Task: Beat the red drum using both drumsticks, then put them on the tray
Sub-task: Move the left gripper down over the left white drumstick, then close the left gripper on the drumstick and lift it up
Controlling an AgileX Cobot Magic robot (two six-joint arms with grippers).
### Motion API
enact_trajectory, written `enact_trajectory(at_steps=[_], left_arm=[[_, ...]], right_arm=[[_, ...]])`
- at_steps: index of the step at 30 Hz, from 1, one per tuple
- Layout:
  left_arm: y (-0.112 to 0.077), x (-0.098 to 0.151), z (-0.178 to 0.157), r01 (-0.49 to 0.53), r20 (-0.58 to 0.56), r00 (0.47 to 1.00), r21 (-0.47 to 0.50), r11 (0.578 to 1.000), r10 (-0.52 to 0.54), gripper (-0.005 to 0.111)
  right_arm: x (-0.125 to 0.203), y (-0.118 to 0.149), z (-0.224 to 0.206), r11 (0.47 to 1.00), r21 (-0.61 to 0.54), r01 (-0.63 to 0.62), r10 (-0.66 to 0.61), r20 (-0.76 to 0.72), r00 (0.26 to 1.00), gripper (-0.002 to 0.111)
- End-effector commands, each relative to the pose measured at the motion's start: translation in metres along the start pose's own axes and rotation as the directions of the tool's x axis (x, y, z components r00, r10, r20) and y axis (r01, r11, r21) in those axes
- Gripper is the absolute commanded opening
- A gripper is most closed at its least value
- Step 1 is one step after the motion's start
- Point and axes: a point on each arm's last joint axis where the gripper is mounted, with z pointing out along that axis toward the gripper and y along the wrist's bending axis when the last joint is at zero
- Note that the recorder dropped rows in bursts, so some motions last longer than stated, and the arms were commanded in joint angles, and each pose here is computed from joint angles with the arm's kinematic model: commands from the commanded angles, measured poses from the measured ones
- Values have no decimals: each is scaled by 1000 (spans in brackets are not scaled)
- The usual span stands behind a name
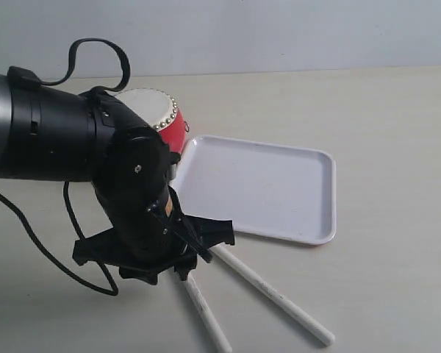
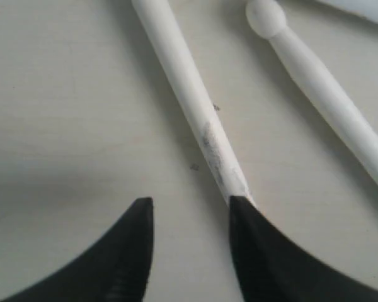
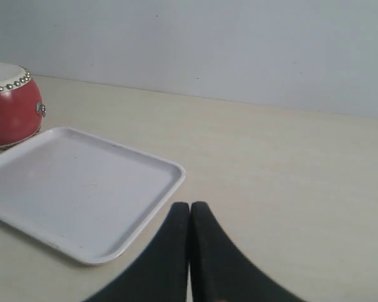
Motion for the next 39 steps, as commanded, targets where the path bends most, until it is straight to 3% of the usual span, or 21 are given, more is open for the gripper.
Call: enact_trajectory(at_steps=[1,6,8,31,39], left_arm=[[-3,3,0,44,-10,999,25,999,-44,61],[-11,3,6,110,-16,994,86,990,-109,62],[-16,5,13,80,-8,997,95,992,-80,62],[-8,3,23,79,8,997,2,997,-79,61],[-8,5,41,50,-1,999,-46,998,-50,61]], right_arm=[[1,0,0,1000,5,4,-4,3,1000,0],[1,0,0,1000,5,4,-4,3,1000,0],[1,0,0,1000,5,4,-4,3,1000,0],[1,0,0,1000,5,4,-4,3,1000,0],[1,0,0,1000,5,4,-4,3,1000,0]])
